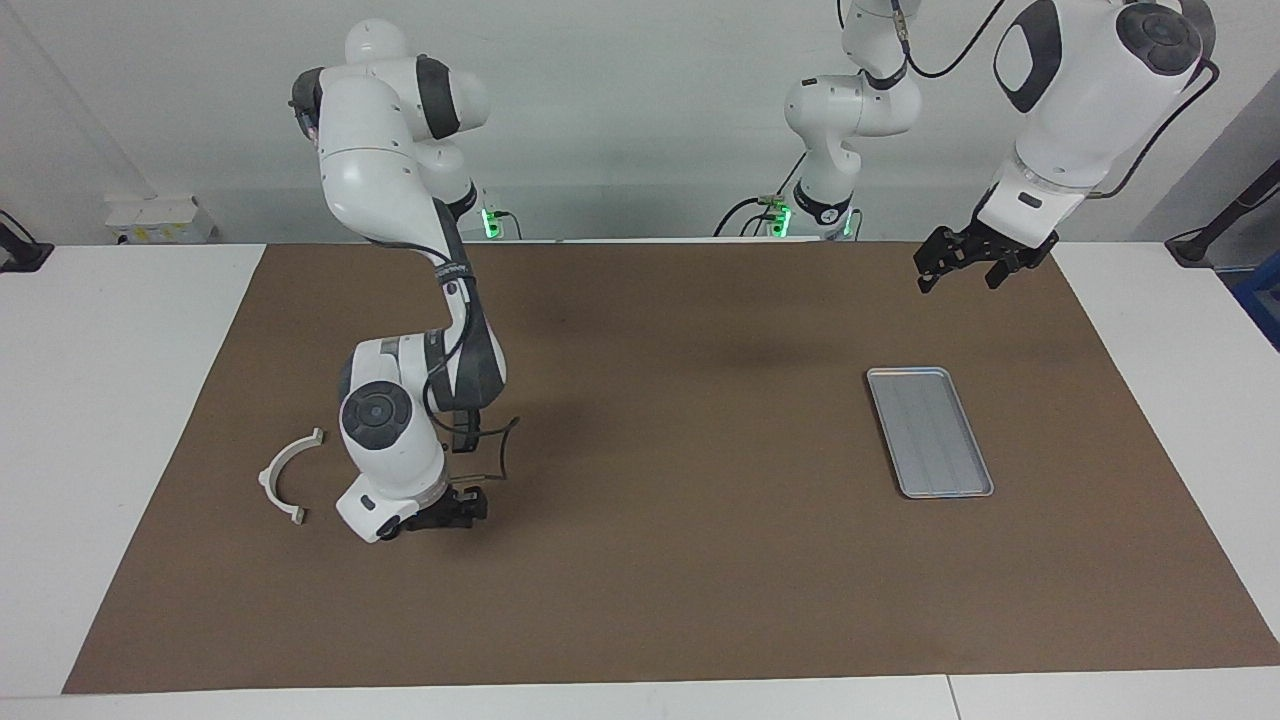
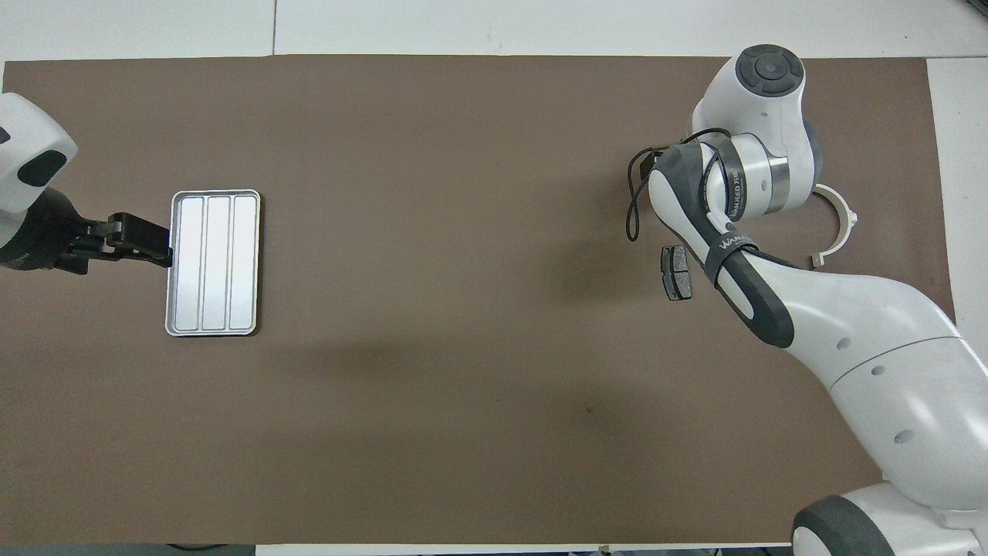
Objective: Pick bearing gear from pile to tray
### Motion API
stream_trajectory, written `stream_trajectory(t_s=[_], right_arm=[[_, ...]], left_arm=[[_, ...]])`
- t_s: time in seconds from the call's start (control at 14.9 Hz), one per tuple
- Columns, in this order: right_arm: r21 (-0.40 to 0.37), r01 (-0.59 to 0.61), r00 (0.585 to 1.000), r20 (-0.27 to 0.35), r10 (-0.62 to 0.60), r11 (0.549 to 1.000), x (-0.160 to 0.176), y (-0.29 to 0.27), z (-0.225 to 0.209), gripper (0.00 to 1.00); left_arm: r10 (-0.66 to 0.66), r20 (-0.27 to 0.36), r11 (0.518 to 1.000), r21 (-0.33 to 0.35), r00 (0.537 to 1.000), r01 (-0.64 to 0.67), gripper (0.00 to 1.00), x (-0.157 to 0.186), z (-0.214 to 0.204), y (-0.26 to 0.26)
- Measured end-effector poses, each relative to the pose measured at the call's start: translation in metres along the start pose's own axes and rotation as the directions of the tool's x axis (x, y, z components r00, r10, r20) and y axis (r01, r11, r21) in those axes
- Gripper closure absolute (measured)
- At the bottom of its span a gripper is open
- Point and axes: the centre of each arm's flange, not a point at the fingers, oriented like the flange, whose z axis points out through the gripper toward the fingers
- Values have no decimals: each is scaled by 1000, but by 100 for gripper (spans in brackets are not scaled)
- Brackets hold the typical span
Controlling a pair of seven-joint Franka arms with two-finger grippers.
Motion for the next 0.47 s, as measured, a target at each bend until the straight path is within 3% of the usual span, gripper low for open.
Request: stream_trajectory(t_s=[0.47], right_arm=[[-7, -3, 999, 46, 4, 1000, -6, 3, -5, 10]], left_arm=[[0, 0, 1000, 0, 1000, 0, 0, 0, 0, 0]])
